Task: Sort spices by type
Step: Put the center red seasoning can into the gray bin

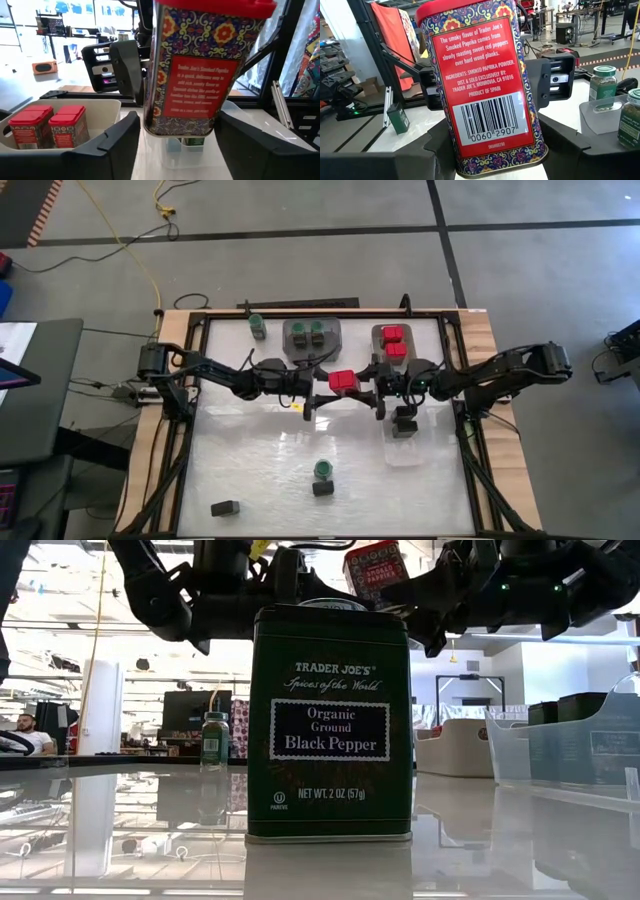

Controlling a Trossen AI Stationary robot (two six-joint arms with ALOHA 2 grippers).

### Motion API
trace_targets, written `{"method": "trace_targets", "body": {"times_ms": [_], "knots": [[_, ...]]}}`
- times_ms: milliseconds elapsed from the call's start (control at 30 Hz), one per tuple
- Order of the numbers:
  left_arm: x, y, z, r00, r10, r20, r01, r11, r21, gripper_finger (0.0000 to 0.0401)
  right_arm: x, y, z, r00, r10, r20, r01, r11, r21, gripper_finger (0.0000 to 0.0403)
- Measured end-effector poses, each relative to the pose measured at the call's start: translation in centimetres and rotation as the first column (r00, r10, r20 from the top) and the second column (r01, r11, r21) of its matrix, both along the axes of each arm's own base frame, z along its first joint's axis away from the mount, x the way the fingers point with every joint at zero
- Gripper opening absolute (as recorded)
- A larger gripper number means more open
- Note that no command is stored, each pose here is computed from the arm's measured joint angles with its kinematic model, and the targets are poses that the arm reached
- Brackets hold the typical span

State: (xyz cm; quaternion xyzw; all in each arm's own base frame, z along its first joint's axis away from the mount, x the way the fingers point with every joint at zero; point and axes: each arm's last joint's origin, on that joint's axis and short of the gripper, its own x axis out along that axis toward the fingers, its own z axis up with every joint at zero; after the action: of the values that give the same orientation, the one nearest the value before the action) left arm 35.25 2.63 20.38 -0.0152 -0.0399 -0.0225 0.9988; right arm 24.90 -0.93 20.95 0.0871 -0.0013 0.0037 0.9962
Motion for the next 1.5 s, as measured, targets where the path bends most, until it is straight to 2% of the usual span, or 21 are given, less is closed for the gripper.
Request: {"method": "trace_targets", "body": {"times_ms": [133, 267, 667, 1067, 1500], "knots": [[-0.01, -0.02, 0.00, 1.000, -0.001, 0.001, 0.001, 1.000, 0.000, 0.0219, 0.00, -0.01, 0.00, 1.000, 0.000, 0.001, 0.000, 1.000, 0.001, 0.0244], [-0.02, -0.02, -0.01, 1.000, -0.001, 0.000, 0.001, 1.000, -0.001, 0.0217, 0.00, -0.01, 0.00, 1.000, -0.001, 0.001, 0.001, 1.000, 0.001, 0.0244], [-0.01, 0.03, -0.08, 1.000, 0.016, -0.007, -0.016, 1.000, -0.009, 0.0240, 0.00, -0.01, -0.04, 1.000, -0.001, -0.003, 0.001, 1.000, 0.001, 0.0244], [-0.01, 0.05, -0.10, 1.000, 0.016, -0.012, -0.017, 0.998, -0.053, 0.0292, 0.00, -0.01, -0.03, 1.000, 0.000, -0.003, 0.000, 1.000, 0.001, 0.0244], [0.01, -0.24, -0.10, 1.000, 0.008, -0.012, -0.008, 0.998, -0.054, 0.0296, -0.01, -0.49, -0.15, 0.999, -0.039, -0.016, 0.039, 0.999, 0.002, 0.0244]]}}
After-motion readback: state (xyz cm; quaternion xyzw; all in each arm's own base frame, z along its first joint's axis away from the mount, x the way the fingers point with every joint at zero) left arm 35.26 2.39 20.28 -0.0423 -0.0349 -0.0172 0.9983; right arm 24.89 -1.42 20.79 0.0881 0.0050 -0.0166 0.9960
